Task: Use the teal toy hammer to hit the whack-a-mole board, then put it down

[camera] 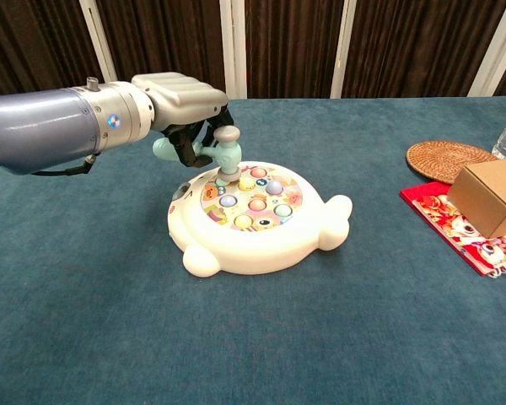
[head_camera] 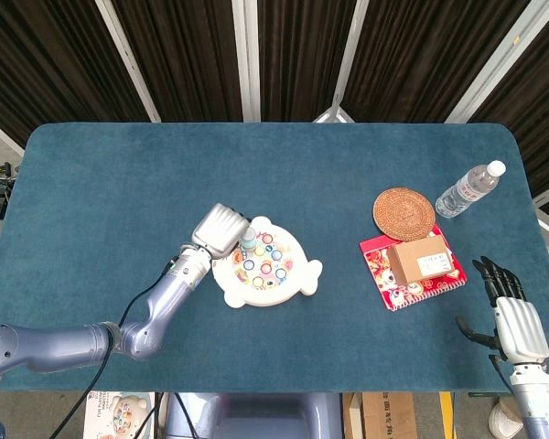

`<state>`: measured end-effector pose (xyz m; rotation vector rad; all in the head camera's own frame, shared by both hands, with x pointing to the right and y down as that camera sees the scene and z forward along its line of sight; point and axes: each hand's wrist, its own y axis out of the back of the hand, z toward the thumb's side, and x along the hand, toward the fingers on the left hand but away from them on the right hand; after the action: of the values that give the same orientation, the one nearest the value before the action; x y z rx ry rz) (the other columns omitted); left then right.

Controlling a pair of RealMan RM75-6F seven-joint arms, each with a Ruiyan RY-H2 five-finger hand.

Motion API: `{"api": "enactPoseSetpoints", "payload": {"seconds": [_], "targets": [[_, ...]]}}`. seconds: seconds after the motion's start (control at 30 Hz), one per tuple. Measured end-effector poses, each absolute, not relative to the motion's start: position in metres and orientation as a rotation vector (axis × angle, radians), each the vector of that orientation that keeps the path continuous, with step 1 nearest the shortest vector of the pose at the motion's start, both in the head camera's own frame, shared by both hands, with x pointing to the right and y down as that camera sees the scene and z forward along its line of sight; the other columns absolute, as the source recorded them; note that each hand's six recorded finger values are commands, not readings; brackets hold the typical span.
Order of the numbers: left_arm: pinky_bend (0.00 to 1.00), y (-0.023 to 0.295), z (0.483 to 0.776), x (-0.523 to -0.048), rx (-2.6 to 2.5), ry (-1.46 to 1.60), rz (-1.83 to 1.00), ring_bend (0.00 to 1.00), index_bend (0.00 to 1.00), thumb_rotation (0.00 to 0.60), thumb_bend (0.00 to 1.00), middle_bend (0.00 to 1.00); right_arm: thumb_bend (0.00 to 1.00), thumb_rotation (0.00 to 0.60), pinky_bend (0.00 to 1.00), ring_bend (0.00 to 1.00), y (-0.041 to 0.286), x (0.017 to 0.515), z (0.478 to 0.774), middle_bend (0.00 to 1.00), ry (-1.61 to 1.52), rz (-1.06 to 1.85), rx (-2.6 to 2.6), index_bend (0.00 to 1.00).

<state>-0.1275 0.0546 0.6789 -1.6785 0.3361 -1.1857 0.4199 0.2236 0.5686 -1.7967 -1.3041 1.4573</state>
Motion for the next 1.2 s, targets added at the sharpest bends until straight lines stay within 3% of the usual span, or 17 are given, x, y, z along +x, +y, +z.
{"api": "enactPoseSetpoints", "payload": {"seconds": [0.3,0.73,1.2], "targets": [[0.64,0.057,0.686,-0.132,-1.672,0.33,-1.2,0.52,0.71,0.6,0.63,0.6,0.3,0.6,0.0,0.0,0.223,0.42,0.568,0.0,-1.309,1.455,-1.799,0.0],[0.64,0.048,0.665,-0.116,-1.706,0.398,-1.137,0.52,0.71,0.6,0.63,0.6,0.3,0.6,0.0,0.0,0.223,0.42,0.568,0.0,-1.314,1.455,-1.799,0.0],[0.64,0.057,0.671,-0.11,-1.719,0.365,-1.138,0.52,0.71,0.6,0.63,0.6,0.3,0.6,0.0,0.0,0.223,0.421,0.568,0.0,-1.323,1.456,-1.798,0.0]]}}
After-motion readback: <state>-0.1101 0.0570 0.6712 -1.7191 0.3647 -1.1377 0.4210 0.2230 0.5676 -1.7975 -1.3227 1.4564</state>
